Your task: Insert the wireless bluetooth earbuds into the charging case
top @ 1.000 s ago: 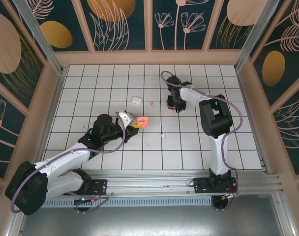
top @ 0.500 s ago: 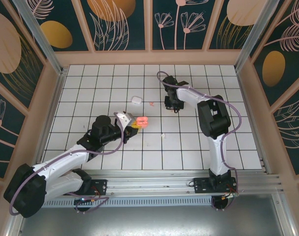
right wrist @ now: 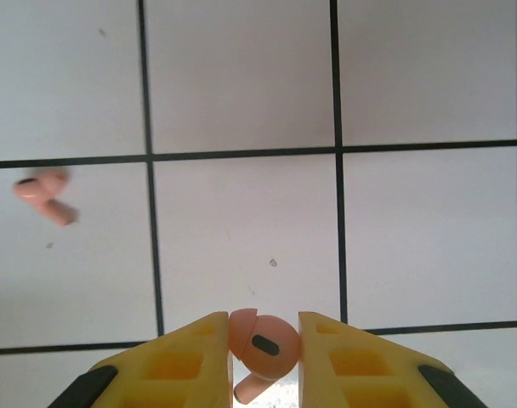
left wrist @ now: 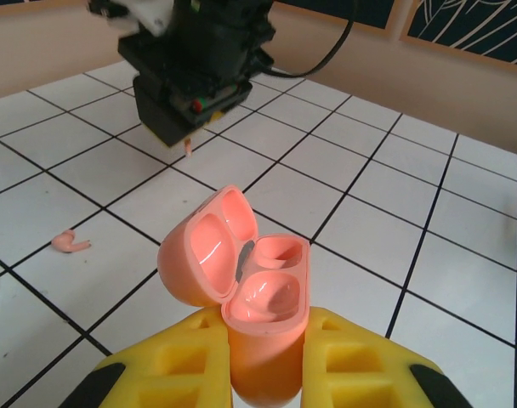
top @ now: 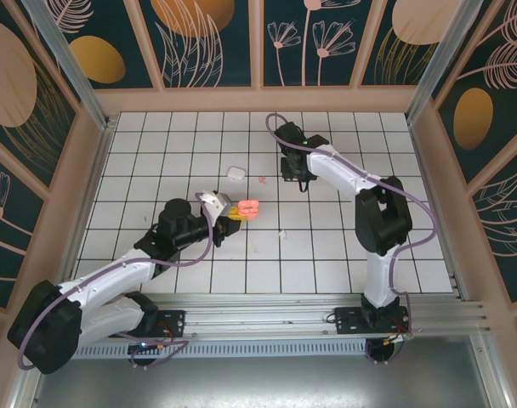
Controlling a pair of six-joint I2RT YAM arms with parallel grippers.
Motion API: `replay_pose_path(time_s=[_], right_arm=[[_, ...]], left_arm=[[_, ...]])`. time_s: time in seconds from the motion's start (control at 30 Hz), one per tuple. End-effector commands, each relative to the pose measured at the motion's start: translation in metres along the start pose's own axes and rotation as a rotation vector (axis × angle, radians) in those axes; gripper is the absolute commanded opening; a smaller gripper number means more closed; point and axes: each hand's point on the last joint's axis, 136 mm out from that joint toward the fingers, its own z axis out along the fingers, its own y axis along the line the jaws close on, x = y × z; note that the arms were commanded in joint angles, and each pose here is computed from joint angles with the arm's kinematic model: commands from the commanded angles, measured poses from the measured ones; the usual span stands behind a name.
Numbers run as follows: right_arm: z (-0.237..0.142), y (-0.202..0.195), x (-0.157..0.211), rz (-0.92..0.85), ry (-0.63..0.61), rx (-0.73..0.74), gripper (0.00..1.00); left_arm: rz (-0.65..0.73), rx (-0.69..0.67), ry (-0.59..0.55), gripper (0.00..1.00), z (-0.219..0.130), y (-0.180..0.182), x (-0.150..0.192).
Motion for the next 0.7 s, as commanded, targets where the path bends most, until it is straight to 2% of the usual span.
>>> replay_pose_path(time_s=[0.0, 0.5, 0.67], right_arm=[[-0.029, -0.006, 0.004, -0.048, -0.035, 0.046, 0.22], [-0.145, 0.034, -0.006, -0.1, -0.353, -0.195, 0.22], [-0.172, 0.043, -0.003, -0.13, -0.416, -0.252, 0.22]], left_arm=[[0.012, 0.047, -0.092, 0.0, 0.004, -0.008, -0.033], [-0.051, 0.049, -0.146, 0.0, 0.011, -0.003, -0.062], [-0.067, 0.037, -0.153, 0.0, 0.014, 0.0, -0.067]])
